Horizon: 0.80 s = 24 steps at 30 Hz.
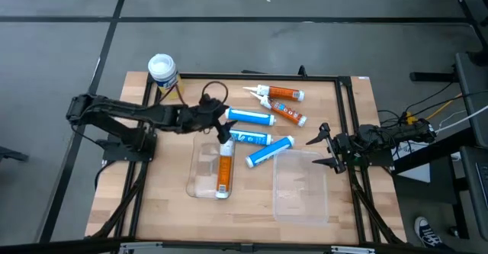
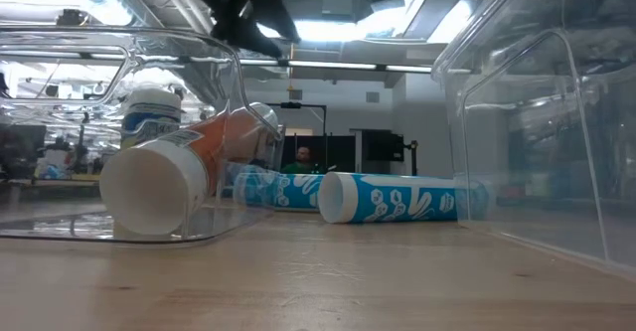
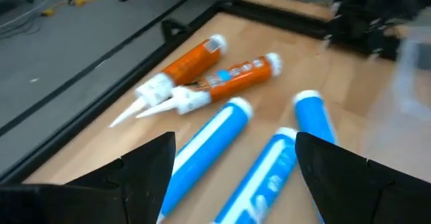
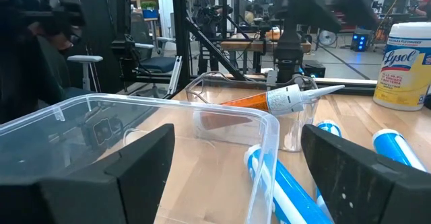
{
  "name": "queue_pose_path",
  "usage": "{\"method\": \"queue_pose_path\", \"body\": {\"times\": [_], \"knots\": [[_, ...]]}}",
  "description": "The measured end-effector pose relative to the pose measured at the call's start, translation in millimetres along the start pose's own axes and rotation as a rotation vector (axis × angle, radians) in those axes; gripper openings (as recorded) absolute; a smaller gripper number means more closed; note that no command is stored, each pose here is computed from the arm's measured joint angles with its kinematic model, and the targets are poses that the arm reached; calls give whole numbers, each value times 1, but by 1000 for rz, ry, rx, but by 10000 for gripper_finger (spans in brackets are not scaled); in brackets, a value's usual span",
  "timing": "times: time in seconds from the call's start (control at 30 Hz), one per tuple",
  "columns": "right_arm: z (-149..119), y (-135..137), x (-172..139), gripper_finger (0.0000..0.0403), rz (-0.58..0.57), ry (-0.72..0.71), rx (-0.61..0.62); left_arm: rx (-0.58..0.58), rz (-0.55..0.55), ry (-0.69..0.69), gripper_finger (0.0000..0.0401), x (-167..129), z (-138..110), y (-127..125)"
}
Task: Pick & place silicon tubes, Sealant and Lysol wipes
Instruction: Put the top blue sealant into the right transparent bin
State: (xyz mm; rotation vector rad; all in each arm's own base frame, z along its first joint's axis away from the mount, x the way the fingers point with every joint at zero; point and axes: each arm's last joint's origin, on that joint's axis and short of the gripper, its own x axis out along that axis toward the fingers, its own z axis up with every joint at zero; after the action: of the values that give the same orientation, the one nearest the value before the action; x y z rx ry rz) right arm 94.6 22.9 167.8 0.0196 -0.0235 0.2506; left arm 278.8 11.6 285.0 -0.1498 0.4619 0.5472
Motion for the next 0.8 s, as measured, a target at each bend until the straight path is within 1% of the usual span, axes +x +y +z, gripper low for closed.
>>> {"method": "queue_pose_path", "body": {"times": [0.1,0.27,0.37,0.53,0.7,0.8], "knots": [[0,0,0,323,0,0,0,-17,-6,14,301,9,7,5],[0,0,0,323,0,1,0,-35,-52,55,301,28,15,12],[0,0,0,323,0,0,0,-11,-63,76,301,37,23,15],[0,0,0,323,0,0,0,34,-30,125,301,54,37,21],[0,0,0,323,0,0,0,91,-84,224,301,77,49,27],[0,0,0,323,0,0,0,134,-123,255,301,90,57,29]]}}
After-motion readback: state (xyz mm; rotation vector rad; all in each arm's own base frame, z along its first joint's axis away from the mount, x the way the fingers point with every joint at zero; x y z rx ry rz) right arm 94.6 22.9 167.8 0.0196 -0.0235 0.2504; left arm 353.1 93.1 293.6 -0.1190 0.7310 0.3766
